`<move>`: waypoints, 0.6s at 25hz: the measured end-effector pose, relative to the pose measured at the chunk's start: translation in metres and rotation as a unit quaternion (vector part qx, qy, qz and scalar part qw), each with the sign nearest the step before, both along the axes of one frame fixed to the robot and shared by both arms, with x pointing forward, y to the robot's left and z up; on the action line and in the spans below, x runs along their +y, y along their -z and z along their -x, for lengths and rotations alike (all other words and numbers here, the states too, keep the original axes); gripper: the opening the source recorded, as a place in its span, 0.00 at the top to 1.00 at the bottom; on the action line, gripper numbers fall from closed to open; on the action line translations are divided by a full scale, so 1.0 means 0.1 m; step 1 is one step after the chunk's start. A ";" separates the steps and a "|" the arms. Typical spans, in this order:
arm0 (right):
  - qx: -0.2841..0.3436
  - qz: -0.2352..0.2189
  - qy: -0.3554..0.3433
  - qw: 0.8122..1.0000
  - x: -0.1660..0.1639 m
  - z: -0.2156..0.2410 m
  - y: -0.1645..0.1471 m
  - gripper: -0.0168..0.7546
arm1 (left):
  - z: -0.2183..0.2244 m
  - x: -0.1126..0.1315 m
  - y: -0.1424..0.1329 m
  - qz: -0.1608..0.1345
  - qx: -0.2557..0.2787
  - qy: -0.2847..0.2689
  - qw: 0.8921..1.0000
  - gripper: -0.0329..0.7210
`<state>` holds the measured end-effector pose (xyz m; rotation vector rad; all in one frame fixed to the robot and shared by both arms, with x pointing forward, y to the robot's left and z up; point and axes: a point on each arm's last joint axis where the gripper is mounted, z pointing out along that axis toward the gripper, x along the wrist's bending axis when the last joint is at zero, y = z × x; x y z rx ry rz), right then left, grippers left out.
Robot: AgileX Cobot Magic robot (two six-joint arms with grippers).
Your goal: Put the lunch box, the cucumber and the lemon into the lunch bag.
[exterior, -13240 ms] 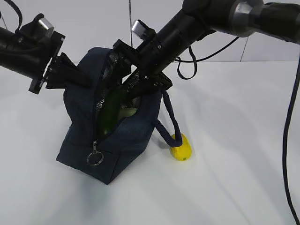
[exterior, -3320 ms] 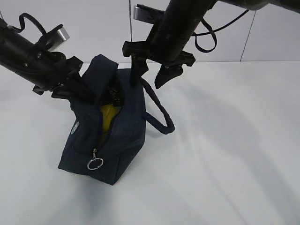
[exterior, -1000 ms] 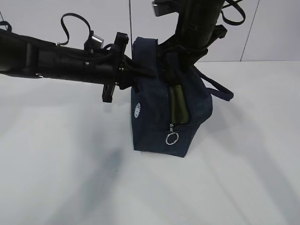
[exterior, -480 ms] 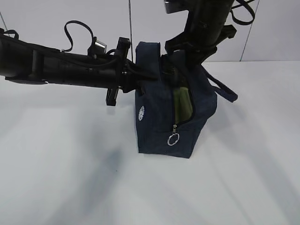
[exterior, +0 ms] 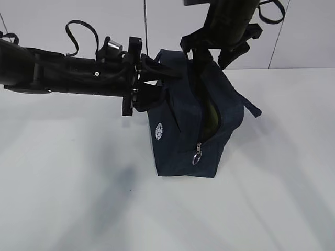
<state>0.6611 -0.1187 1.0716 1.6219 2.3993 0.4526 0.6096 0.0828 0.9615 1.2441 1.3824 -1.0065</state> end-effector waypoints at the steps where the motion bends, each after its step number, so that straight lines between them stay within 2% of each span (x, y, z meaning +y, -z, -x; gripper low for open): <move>1: -0.005 -0.002 -0.001 1.000 -0.01 0.02 -0.05 0.35 | 0.00 0.02 -0.01 0.006 0.000 0.004 1.000 0.53; 3: -0.017 -0.004 -0.001 1.000 -0.03 0.06 -0.16 0.35 | -0.02 0.07 -0.03 0.015 0.001 0.004 1.000 0.53; 8: -0.059 0.023 0.001 0.998 -0.13 0.14 -0.41 0.35 | -0.08 0.20 -0.03 0.017 -0.001 -0.005 1.000 0.53; 15: -0.102 0.015 0.004 0.995 -0.23 0.32 -0.79 0.35 | -0.14 0.54 -0.13 -0.034 -0.034 0.002 0.999 0.52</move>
